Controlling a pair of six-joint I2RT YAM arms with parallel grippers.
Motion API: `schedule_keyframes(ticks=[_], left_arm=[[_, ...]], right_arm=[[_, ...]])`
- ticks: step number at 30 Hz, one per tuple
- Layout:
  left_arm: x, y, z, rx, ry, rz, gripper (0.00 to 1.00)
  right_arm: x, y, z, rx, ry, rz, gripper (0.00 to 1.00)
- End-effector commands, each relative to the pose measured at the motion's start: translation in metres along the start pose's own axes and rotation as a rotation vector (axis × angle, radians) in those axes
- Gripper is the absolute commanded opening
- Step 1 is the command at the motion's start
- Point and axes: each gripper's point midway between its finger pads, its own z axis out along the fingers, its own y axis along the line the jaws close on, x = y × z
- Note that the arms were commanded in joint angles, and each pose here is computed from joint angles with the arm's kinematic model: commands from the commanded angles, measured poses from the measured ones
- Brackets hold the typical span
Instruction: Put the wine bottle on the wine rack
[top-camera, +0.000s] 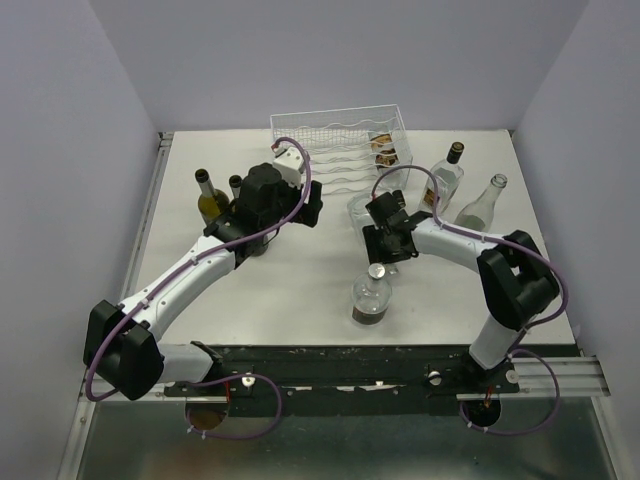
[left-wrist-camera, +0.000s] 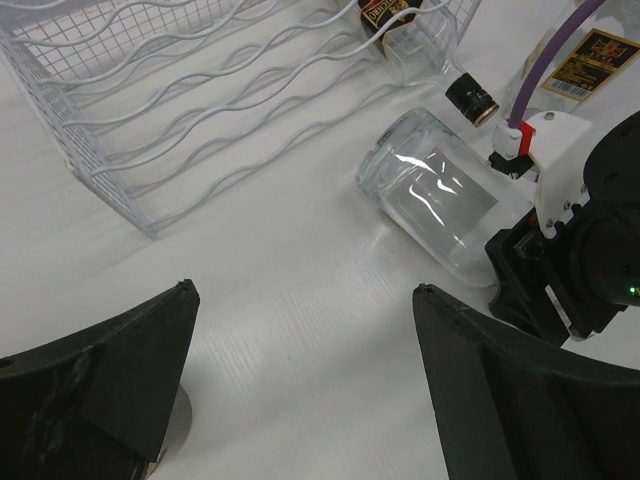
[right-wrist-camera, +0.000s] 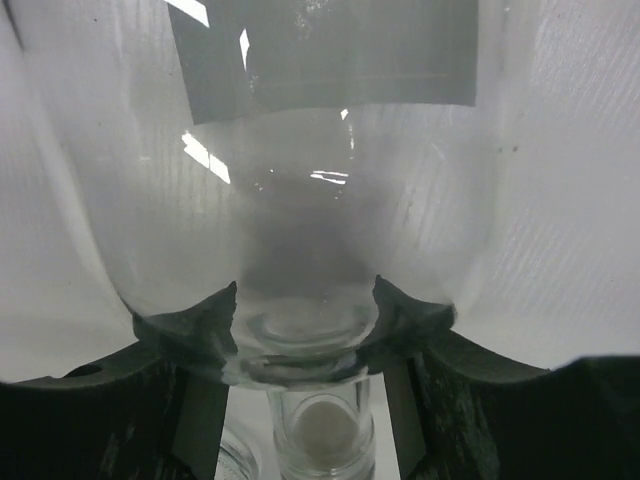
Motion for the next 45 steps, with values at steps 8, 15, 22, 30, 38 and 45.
schedule_keyframes(ticks=[8, 15, 22, 30, 38, 45], left_arm=[[-0.015, 0.008, -0.007, -0.022, -0.05, -0.007, 0.99], [-0.018, 0.012, -0.011, -0.032, -0.059, -0.009, 0.99], [-0.031, 0.017, -0.019, -0.053, -0.101, -0.01, 0.99], [-0.036, 0.022, -0.021, -0.068, -0.119, -0.008, 0.99], [-0.04, 0.025, -0.024, -0.079, -0.131, -0.001, 0.99], [-0.056, 0.028, -0.033, -0.096, -0.174, 0.001, 0.99]], right_arm=[[0.011, -0.016, 0.026, 0.151, 0.005, 0.021, 0.53], [0.018, -0.021, 0.028, 0.171, -0.004, 0.015, 0.01], [-0.005, -0.015, -0.012, 0.12, -0.108, -0.034, 0.01], [-0.024, -0.014, -0.067, 0.068, -0.194, -0.021, 0.01], [-0.041, -0.008, -0.121, -0.001, -0.266, 0.015, 0.01], [-0.077, -0.011, -0.19, -0.03, -0.425, 0.024, 0.01]])
